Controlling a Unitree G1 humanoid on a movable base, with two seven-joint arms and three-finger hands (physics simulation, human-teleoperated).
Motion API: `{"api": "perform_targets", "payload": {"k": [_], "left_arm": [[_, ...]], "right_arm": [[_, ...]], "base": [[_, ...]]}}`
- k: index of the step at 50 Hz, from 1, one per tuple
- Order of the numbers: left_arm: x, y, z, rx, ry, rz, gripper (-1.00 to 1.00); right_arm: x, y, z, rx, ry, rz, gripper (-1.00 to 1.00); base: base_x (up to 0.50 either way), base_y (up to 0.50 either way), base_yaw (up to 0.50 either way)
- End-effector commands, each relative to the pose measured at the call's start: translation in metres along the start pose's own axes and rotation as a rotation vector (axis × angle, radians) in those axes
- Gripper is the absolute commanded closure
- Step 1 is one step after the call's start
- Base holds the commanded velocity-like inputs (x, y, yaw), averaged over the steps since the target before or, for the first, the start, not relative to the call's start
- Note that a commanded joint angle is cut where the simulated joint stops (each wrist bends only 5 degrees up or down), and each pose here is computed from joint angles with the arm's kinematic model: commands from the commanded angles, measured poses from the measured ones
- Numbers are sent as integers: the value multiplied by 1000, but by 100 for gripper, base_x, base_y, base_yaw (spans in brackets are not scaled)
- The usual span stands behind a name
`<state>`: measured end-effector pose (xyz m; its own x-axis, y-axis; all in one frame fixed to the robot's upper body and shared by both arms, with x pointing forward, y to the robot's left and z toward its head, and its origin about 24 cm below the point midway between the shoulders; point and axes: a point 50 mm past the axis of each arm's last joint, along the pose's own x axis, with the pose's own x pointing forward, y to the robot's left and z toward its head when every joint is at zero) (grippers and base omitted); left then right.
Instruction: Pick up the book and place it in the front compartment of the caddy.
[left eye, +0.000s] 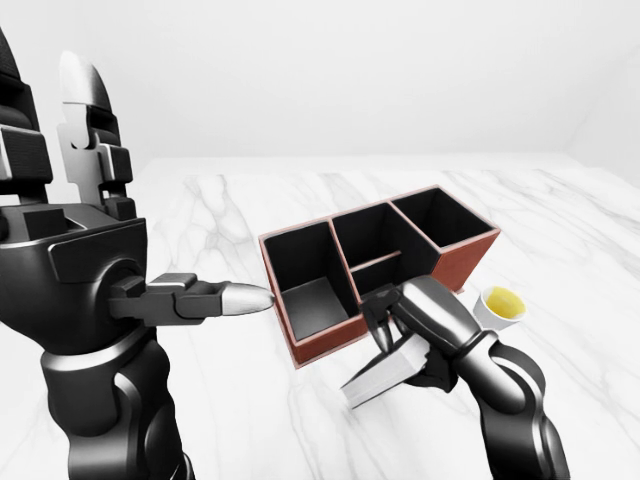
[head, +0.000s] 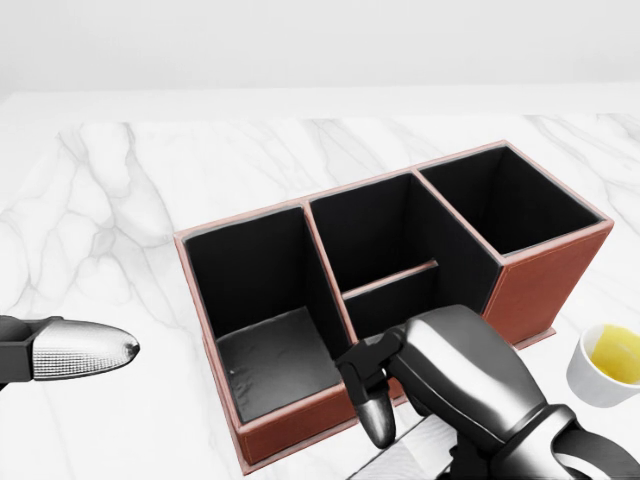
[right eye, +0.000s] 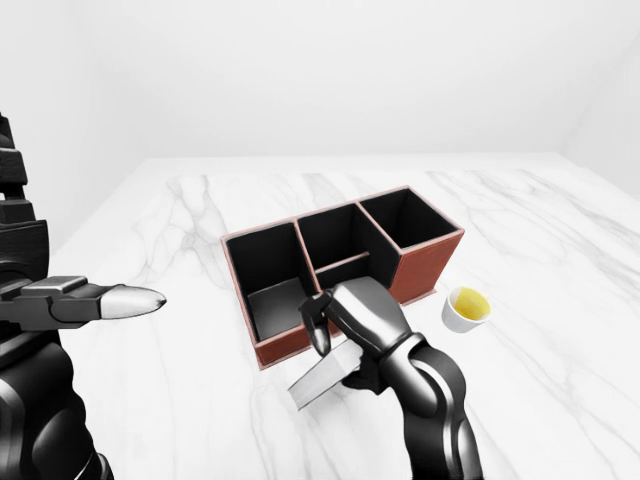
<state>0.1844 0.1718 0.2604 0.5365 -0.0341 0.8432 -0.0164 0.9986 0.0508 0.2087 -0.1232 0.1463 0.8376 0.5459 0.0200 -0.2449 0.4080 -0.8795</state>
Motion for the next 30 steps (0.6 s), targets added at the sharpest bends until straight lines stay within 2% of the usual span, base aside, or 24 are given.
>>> {"api": "perform_targets", "payload": {"k": [1,11,30], "left_arm": [[0,0,0,1,-2,2,-100],[0,1,1,3,-3,3,-100],[1,0,3,1,-15,2,-100]], "right_arm": [[2,-40,20,-47,-149,-160,100],[9,-47,17,-79,-141,-167,100],[33,-91,34,-258,-195,-270,100]], "base": [[0,0,0],[0,0,0],[0,0,0]]}}
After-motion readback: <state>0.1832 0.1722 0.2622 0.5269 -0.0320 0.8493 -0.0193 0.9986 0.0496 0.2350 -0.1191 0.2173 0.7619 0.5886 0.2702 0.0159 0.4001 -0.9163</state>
